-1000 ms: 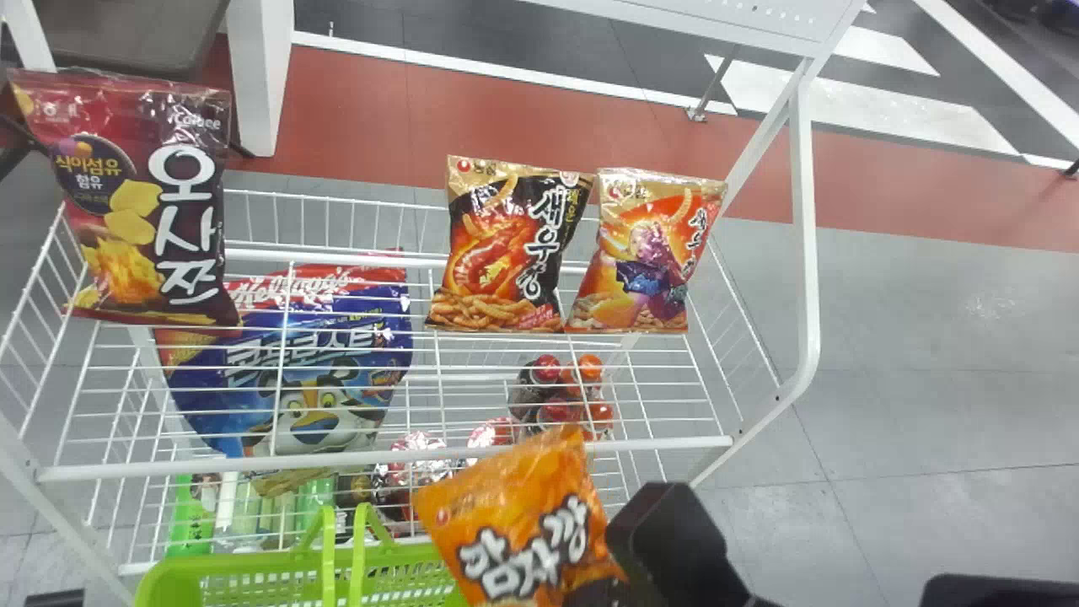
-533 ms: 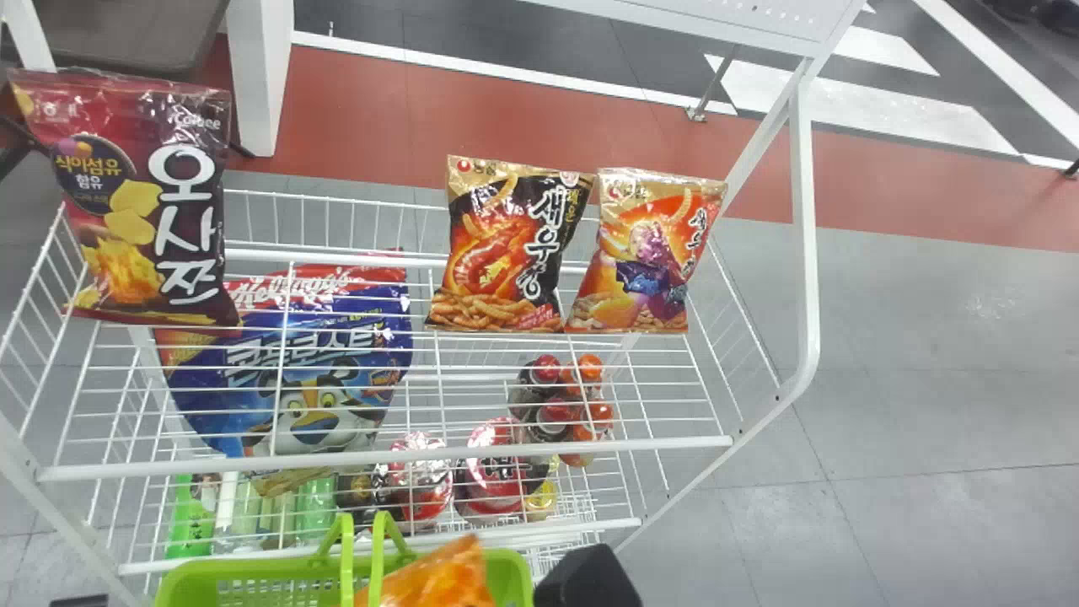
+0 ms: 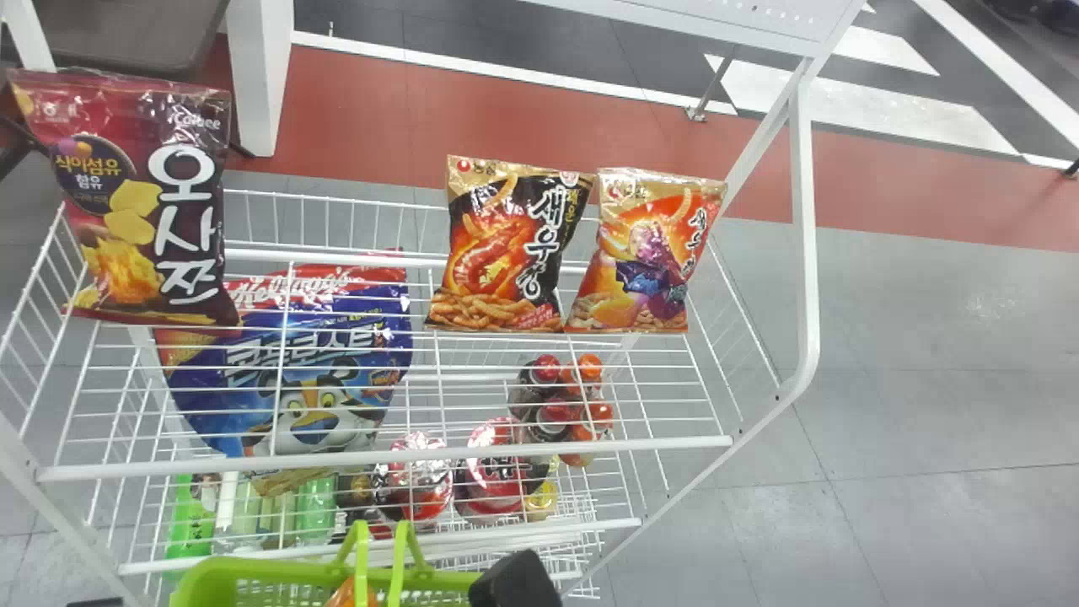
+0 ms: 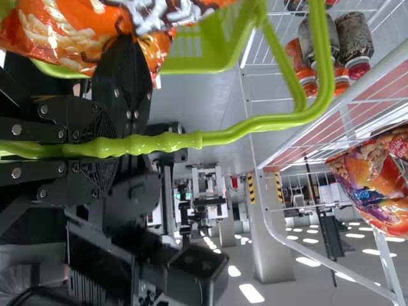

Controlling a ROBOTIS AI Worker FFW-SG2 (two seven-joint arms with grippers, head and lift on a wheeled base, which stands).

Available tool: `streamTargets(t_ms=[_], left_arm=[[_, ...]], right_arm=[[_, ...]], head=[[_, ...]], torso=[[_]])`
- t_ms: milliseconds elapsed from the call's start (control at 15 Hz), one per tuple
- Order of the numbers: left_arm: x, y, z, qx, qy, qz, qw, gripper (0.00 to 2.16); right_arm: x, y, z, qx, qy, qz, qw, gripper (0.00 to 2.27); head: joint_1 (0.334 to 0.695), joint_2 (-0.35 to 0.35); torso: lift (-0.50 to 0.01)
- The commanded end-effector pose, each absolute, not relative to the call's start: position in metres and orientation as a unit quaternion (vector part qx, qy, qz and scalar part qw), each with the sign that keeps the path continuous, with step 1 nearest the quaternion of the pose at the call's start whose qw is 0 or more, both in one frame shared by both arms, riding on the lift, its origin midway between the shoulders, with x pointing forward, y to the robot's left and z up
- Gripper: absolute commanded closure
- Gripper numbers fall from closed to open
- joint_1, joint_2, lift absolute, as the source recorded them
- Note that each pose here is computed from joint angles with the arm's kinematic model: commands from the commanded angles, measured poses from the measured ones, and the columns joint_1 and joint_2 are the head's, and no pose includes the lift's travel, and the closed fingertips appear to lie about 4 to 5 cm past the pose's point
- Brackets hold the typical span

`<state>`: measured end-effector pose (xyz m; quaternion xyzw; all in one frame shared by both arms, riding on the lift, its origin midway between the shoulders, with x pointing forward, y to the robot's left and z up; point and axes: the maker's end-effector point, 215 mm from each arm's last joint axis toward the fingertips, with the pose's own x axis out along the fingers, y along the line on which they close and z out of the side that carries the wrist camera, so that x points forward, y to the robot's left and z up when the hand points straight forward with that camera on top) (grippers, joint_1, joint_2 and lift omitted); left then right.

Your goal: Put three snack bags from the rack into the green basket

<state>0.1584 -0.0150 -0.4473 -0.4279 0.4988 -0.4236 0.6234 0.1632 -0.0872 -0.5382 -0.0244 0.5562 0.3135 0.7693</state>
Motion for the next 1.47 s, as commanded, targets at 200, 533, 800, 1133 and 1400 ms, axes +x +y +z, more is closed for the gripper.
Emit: streamTargets(t_ms=[200, 533, 800, 1133, 1400], left_arm=[[0.151, -0.024, -0.449, -0.422, 0.505, -0.429, 0.619, 1.86], [0.150, -0.021, -0.450, -0.424, 0.504, -0.426, 0.620, 1.86], [0.154, -0.018, -0.452, -0.422, 0.501, -0.423, 0.626, 1.86], [0.152, -0.021, -0.454, -0.421, 0.501, -0.425, 0.626, 1.86], [0.148, -0.032, -0.459, -0.403, 0.511, -0.430, 0.626, 1.86]], right_arm=[[0.169, -0.087, -0.576, -0.037, 0.557, 0.301, 0.773, 0.51], [0.211, -0.111, -0.538, -0.067, 0.501, 0.274, 0.818, 0.05], [0.283, -0.111, -0.477, -0.028, 0.372, 0.249, 0.894, 0.06], [0.362, -0.132, -0.408, -0.024, 0.236, 0.215, 0.947, 0.06], [0.417, -0.146, -0.369, -0.015, 0.142, 0.176, 0.974, 0.05]], head=[[0.695, -0.350], [0.695, -0.350], [0.695, -0.350], [0.695, -0.350], [0.695, -0.349]], torso=[[0.000], [0.000], [0.000], [0.000], [0.000]])
